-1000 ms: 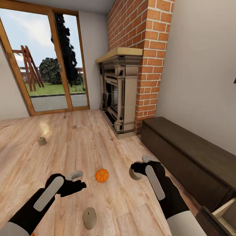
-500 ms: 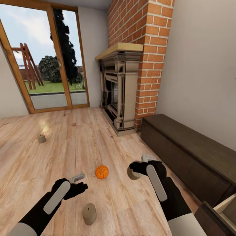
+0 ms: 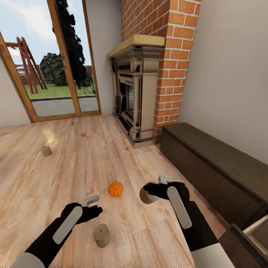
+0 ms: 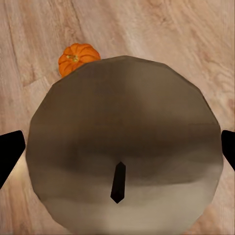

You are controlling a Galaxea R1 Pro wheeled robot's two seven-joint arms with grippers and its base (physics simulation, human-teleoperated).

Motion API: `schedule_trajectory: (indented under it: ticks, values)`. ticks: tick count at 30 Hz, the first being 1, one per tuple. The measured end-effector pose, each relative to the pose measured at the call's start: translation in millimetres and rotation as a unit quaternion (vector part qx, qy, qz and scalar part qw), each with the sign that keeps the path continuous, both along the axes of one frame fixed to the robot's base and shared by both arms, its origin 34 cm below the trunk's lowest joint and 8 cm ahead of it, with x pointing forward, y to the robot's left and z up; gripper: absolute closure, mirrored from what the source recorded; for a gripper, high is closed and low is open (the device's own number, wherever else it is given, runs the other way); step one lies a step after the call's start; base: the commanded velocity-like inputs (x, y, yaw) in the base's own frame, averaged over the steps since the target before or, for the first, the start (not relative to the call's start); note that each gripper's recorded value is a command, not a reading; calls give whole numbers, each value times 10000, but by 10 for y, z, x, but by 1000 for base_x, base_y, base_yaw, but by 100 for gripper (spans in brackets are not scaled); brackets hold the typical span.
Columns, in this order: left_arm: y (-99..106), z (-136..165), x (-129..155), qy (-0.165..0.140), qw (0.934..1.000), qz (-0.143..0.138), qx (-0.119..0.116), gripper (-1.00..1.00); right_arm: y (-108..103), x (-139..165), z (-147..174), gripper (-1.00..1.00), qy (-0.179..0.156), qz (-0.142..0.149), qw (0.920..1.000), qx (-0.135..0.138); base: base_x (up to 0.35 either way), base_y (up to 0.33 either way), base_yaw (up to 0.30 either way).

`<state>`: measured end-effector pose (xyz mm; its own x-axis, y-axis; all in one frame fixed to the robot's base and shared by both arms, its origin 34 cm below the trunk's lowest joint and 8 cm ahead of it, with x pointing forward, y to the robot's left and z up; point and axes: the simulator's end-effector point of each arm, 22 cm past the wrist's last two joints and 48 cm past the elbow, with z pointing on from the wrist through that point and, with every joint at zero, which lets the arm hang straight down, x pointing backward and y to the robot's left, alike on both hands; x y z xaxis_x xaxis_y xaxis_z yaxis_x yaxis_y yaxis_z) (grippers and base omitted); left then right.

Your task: Place each of the two pumpkins and all three candles from the living room inside a cabinet in the living room (use any cabinet), then make sure every cabinet is closed, and position the cauldron so it is next to a table in the living room.

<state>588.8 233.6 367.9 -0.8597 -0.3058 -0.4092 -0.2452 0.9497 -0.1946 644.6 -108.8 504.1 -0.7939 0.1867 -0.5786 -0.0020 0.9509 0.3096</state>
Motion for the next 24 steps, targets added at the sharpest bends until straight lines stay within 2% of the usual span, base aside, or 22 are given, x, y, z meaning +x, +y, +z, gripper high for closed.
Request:
schedule_trajectory:
  ticks: [24]
  values:
    - [18, -511, -154, 490, 9988, 36, -20, -100, 35, -52, -607, 100, 549, 16, 9985, 63, 0, 0, 0]
